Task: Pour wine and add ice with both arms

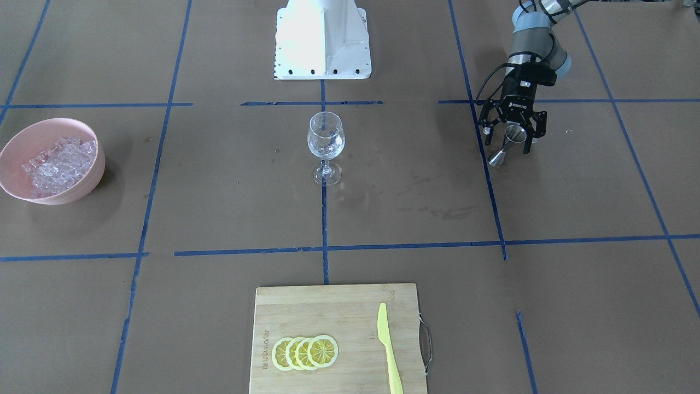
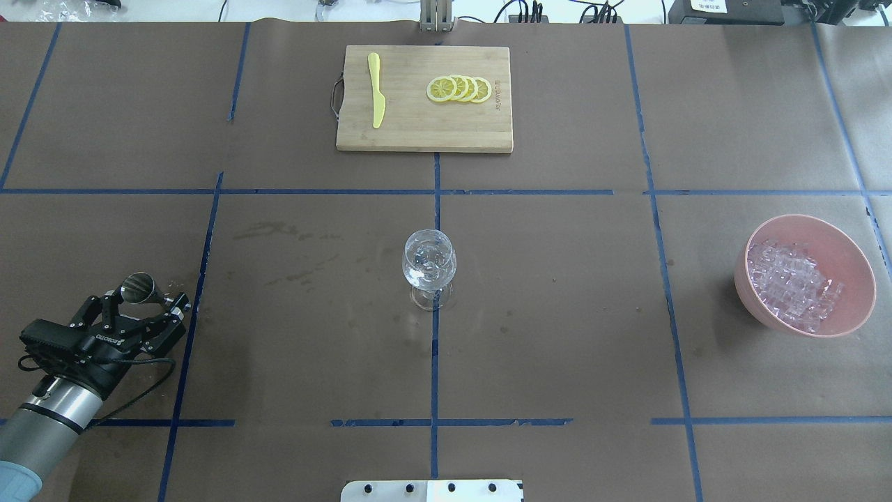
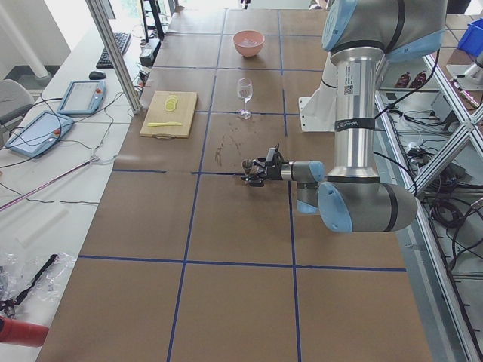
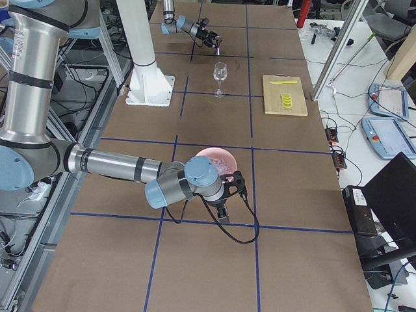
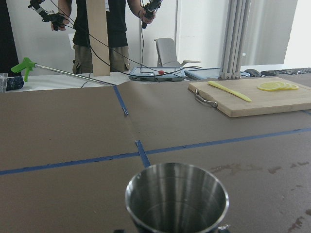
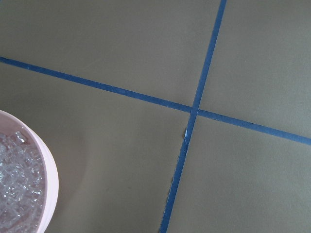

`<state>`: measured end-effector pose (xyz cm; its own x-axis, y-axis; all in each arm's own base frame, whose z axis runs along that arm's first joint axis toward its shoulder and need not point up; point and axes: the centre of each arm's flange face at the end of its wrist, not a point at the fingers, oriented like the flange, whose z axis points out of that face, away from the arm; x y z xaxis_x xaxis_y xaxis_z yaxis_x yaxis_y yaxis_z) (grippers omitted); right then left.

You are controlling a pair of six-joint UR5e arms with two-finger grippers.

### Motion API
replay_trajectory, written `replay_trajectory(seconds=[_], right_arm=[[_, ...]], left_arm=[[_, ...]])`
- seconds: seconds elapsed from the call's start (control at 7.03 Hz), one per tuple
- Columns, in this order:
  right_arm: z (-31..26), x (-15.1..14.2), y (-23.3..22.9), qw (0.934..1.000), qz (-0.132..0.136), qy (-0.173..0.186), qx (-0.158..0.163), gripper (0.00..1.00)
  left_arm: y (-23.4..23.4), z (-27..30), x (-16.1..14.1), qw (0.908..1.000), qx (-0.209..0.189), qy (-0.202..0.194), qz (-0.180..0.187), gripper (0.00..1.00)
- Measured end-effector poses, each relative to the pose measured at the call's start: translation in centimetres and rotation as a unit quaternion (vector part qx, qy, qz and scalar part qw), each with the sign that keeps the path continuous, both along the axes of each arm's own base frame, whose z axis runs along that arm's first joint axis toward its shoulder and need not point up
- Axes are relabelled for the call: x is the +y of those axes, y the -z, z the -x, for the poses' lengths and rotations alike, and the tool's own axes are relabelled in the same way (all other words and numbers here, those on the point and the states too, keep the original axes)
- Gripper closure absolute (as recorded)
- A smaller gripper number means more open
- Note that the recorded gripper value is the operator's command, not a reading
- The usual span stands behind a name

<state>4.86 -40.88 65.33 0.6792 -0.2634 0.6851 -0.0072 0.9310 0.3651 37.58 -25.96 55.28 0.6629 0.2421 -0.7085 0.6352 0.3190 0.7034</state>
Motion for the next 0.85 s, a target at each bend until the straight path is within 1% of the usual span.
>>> replay_trajectory(seconds=[0.28,0.43,0.71,0.85], right_arm=[[0.0,0.0,-0.1,1.0000,0.001,-0.001,0.000,0.00],[0.0,0.0,0.0,1.0000,0.001,-0.001,0.000,0.00],[0.0,0.0,-0.1,1.0000,0.002,-0.001,0.000,0.00],[0.0,-0.1,-0.1,1.0000,0.002,-0.001,0.000,0.00]], left_arm=[[1.0,1.1,-0.3,0.9989,0.019,0.043,-0.006,0.00],[1.8,1.6,-0.4,0.9979,0.029,0.058,-0.010,0.00],[3.9,2.2,-0.5,0.9967,0.042,0.067,-0.017,0.00],[4.6,2.7,-0.7,0.9970,0.042,0.061,-0.024,0.00]])
